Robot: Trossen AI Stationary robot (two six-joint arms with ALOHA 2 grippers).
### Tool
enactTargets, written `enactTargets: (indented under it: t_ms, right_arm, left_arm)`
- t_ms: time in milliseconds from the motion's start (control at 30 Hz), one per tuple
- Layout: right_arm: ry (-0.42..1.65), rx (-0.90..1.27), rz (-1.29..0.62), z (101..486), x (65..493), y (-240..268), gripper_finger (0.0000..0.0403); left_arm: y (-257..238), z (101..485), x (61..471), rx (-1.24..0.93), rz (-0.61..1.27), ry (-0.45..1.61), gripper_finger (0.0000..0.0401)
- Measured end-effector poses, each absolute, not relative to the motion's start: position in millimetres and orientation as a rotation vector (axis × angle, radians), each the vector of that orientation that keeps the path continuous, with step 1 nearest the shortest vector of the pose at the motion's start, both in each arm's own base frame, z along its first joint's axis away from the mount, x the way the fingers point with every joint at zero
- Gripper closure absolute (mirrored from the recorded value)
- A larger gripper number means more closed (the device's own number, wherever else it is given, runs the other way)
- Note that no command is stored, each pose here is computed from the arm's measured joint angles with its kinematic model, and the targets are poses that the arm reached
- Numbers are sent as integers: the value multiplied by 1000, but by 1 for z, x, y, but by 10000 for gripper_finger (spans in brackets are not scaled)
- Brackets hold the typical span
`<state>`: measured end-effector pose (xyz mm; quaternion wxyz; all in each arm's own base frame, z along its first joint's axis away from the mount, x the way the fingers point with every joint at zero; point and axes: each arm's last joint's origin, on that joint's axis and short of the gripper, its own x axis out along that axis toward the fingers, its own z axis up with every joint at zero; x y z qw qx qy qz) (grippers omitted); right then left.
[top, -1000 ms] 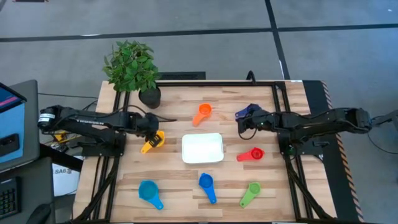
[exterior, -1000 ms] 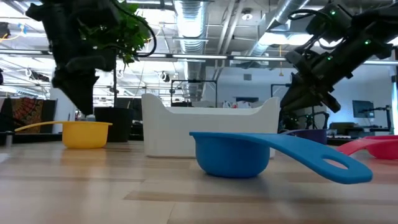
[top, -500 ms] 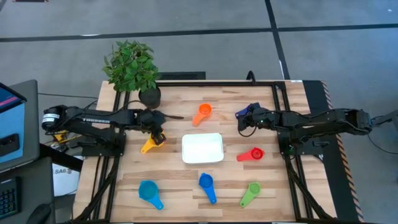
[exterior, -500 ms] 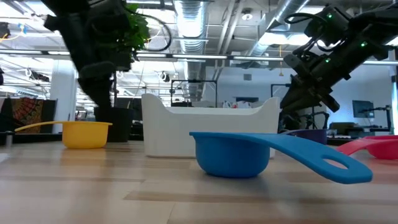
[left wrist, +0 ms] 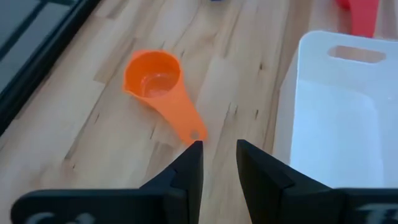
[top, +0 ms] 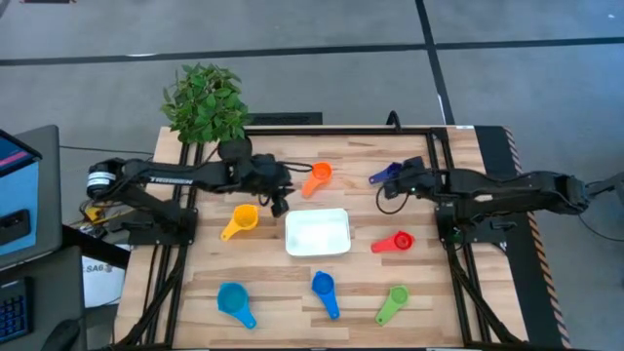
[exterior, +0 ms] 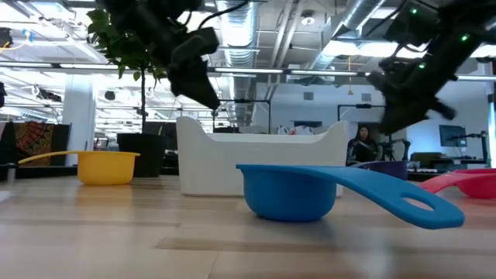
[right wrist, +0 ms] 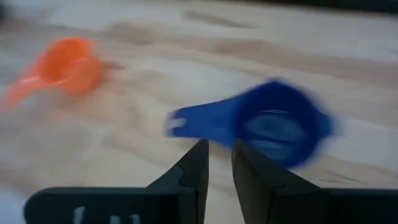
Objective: Nest measuring cups in basket
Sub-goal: Stack the yellow measuring cup into the light blue measuring cup
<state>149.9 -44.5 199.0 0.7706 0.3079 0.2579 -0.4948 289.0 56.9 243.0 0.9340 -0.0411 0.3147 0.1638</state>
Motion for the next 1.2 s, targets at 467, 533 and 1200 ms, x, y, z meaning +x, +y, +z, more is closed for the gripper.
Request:
enactTargets:
  t_ms: [467,533,1200]
  right_arm:
    - [712,692,-1137,191,141,-37,263]
    - [691,685,-1127,192,143,-35,251]
    - [650,648,-1063,188,161,-27,224]
  left_arm:
    - [49,215,264,-262,485,1089,317]
    - [41,208,250,-262,558,1176,317]
    - [57,194,229,-150,350,1329,317]
